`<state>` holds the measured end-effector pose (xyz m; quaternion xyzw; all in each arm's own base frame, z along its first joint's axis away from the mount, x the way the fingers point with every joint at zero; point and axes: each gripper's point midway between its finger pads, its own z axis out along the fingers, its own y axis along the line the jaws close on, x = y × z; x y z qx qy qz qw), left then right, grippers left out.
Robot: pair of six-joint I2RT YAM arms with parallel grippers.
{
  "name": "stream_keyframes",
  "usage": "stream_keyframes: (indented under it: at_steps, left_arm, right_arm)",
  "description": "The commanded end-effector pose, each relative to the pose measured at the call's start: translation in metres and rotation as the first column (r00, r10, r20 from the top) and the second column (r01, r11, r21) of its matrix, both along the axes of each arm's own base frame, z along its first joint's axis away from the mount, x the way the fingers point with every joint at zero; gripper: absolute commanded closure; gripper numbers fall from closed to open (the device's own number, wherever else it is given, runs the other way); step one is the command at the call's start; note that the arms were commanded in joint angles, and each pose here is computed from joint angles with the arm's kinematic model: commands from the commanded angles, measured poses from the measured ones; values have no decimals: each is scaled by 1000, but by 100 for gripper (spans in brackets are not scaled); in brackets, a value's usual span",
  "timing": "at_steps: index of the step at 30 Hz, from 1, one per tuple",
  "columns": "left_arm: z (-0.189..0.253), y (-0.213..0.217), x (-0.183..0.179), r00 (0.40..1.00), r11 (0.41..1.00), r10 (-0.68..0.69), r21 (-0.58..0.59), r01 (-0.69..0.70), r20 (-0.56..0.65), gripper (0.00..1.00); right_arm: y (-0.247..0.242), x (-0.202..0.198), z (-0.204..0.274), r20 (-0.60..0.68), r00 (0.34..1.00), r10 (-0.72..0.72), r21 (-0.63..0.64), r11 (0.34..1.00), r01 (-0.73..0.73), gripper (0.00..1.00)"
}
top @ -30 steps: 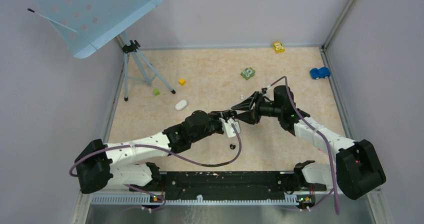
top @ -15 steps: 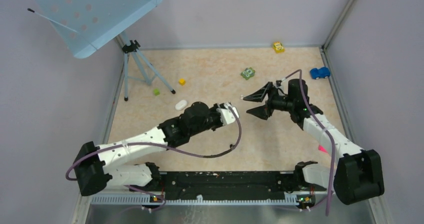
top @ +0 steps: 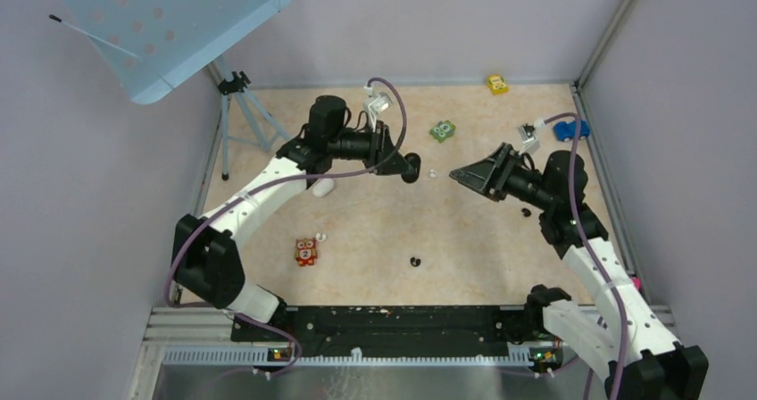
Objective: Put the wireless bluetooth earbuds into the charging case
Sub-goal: Pass from the left arm to the right
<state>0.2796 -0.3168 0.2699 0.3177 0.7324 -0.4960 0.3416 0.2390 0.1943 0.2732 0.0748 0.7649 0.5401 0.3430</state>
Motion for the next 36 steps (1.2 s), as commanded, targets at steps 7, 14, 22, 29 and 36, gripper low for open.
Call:
stream_keyframes:
  at_steps: [7, 14, 22, 29, 36]
  left_arm:
    - [53, -12, -46, 884, 900, -316, -405, 163, -345, 100]
    - [57, -15, -42, 870, 892, -298, -440, 107, -393, 100]
    - [58, -14, -42, 866, 889, -299, -447, 99, -401, 100]
    - [57, -13, -43, 862, 883, -307, -459, 100, -404, 100]
    - [56, -14, -43, 861, 883, -309, -458, 102, -405, 100]
  right_arm:
    - [2, -6, 39, 390, 921, 5, 97, 994, -47, 37]
    - [20, -4, 42, 388, 918, 82, 136, 980, -145, 37]
    - [51, -17, 48, 429, 887, 169, 120, 963, -242, 39]
    - [58, -19, 62, 435, 884, 170, 207, 937, -282, 40]
    - [70, -23, 64, 435, 876, 207, 227, 917, -329, 48]
